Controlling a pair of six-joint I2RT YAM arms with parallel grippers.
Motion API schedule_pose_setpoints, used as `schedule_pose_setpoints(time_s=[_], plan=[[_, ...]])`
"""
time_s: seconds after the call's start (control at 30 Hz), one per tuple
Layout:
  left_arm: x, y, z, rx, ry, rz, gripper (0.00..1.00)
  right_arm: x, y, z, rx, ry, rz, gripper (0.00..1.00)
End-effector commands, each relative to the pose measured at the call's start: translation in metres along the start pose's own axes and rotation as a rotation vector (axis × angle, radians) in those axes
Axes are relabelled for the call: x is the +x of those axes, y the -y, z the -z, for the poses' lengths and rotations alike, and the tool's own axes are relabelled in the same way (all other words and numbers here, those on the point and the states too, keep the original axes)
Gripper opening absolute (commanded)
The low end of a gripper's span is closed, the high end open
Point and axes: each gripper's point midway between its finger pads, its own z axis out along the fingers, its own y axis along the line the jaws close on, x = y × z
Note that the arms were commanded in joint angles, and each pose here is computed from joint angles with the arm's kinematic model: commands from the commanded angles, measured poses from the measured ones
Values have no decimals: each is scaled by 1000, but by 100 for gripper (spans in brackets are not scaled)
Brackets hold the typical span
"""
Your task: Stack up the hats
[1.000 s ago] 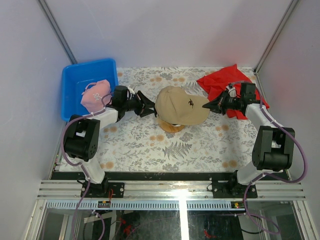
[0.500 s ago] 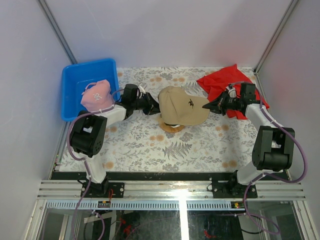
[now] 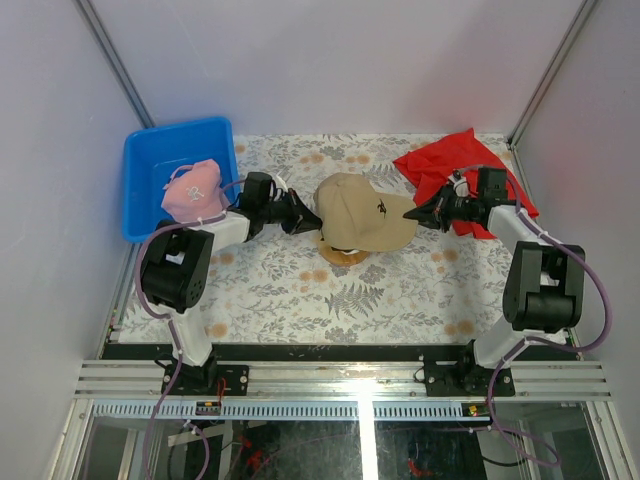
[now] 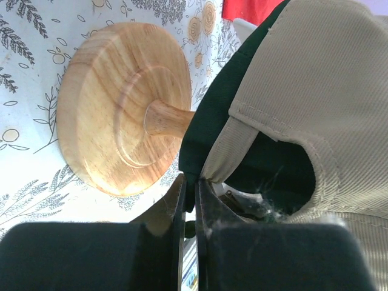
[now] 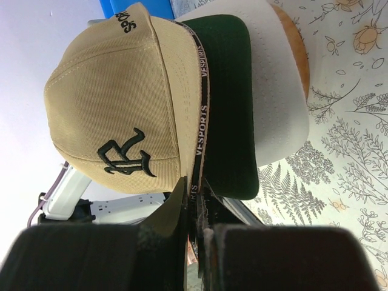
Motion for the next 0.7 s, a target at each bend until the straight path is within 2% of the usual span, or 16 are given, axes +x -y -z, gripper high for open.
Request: schedule_pose_setpoints(time_s=[0.0,0.2,0.27,0.37,0.43,0.53,0.67], plan=[[21,-57,-3,-143,-52,41,0,-5,41,-5,155,26,5,0],[24,-77,-3,-184,-63,54,0,-11,60,-6,240,30,22,4],[22,-78,-2,-186,-61,54,0,-13,64,-6,259,32,29,14],[16,-71,0,-177,-60,41,0,-16,61,-5,260,42,40,43],[12,-63,0,-167,-58,30,0,-18,57,-4,257,48,50,53],[7,-53,2,-154,-55,15,0,-20,50,0,253,61,70,61],[2,-42,3,-141,-54,3,0,-20,44,4,257,72,87,63]])
